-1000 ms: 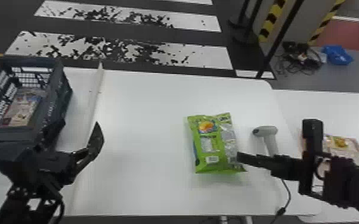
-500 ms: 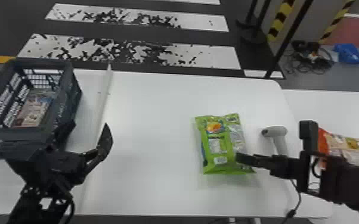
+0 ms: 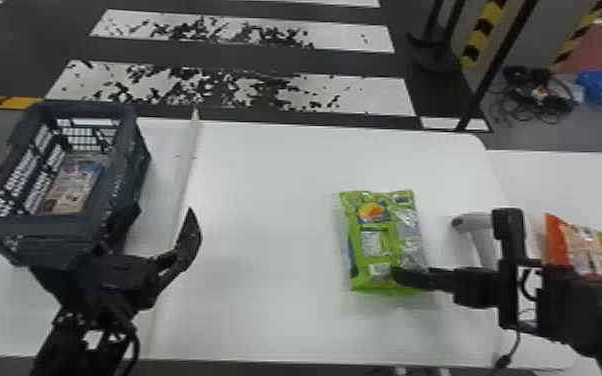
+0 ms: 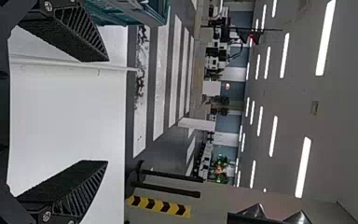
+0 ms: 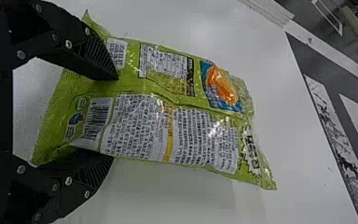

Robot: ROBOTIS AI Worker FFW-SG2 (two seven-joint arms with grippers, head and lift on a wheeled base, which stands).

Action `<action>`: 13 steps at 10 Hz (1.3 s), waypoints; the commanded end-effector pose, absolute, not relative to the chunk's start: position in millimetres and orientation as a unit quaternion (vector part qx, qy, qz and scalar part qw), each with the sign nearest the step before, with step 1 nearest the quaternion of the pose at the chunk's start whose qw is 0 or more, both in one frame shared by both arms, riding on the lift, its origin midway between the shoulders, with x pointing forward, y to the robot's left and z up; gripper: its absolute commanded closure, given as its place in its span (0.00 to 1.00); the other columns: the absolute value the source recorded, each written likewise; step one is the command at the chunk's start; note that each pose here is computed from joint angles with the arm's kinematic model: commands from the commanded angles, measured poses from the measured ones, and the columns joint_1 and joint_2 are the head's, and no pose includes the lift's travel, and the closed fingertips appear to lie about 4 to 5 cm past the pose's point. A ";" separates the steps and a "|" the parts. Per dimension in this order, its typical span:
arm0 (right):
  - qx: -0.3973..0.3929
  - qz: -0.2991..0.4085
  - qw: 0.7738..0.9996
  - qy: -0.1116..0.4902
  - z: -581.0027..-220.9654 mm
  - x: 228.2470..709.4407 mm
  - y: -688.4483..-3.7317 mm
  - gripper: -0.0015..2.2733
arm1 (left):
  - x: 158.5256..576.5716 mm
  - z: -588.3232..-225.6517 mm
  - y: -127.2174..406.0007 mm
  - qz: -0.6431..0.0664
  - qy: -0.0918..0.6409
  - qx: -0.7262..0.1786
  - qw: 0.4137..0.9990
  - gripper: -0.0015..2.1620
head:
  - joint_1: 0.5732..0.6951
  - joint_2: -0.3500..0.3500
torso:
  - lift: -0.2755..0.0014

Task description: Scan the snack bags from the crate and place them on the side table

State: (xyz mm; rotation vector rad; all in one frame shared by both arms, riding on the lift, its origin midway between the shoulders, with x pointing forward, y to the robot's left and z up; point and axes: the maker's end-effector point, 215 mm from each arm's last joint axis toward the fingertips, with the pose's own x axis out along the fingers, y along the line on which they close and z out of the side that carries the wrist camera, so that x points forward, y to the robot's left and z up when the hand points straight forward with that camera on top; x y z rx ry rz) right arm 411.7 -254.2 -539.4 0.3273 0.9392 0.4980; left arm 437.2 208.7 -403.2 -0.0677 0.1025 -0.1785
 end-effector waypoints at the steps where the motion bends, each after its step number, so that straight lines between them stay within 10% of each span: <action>1: 0.162 0.240 0.851 0.437 -531.0 413.1 -254.9 0.99 | 437.1 -403.2 208.7 -0.089 0.051 -0.034 0.994 0.05 | 1.00 0.41 | 0.70; 7: 0.268 0.229 0.874 0.335 -426.5 425.6 -311.4 0.99 | 437.3 -400.4 205.8 -0.092 0.049 -0.034 0.994 0.05 | 1.00 0.37 | 0.70; 13: 0.317 0.047 0.927 0.196 -381.5 452.2 -479.3 0.99 | 437.7 -398.2 204.5 -0.094 0.047 -0.034 0.994 0.05 | 1.00 0.12 | 0.70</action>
